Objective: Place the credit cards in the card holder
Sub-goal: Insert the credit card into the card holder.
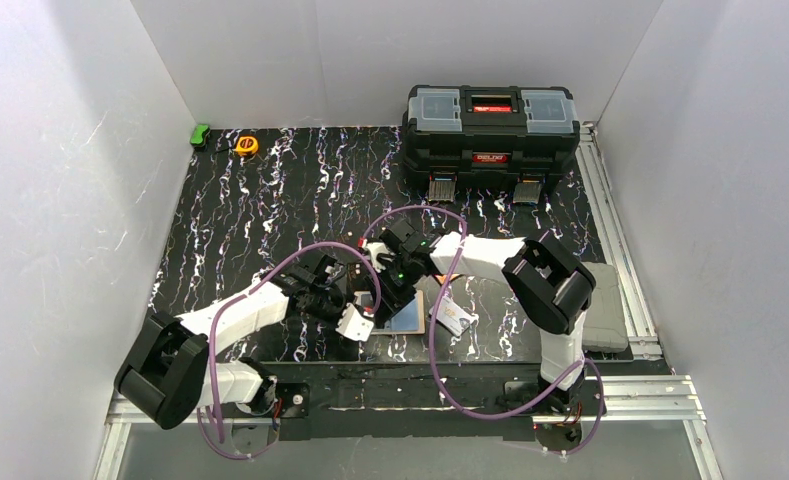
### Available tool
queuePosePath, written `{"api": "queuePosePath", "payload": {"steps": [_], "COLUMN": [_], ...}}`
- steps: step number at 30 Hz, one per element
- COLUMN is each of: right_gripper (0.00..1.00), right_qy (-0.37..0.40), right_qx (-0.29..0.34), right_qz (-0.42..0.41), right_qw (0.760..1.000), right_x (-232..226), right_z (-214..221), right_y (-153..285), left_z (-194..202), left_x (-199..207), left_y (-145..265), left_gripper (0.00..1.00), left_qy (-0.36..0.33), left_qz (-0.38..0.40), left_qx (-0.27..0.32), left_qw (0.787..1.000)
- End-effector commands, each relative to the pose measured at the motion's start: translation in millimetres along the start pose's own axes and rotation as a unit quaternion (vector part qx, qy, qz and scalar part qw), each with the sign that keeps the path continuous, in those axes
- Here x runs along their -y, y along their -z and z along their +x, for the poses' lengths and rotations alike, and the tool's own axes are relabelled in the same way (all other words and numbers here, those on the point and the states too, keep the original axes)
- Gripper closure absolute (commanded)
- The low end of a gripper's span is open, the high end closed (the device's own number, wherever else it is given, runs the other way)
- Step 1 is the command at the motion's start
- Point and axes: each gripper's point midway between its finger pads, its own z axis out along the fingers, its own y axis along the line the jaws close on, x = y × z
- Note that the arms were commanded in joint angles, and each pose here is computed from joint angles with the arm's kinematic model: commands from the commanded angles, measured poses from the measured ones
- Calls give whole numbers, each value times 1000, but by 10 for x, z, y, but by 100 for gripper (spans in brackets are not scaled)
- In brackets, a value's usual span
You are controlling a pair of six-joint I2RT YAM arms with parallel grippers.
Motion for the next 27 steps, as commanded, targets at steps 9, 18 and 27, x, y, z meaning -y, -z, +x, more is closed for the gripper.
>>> {"api": "queuePosePath", "payload": {"steps": [9,18,27], "right_gripper": [45,38,50], "right_qy": [24,5,-13], "right_qx": [30,53,61], "right_qz": [-19,-8,153], "right_qw": [999,999,986], "right_x": [-155,-96,299], "right_z": [-247,-231,-313], "right_y": [60,268,755], "left_z": [-49,-16,-66], "left_x": [43,107,-198], "left_y": [-77,-58,143], "left_gripper": [95,97,95], "left_qy": [4,9,30], "left_qz": [4,-2,-50], "left_qx": [23,14,1], "left_qw": [1000,1000,998]}}
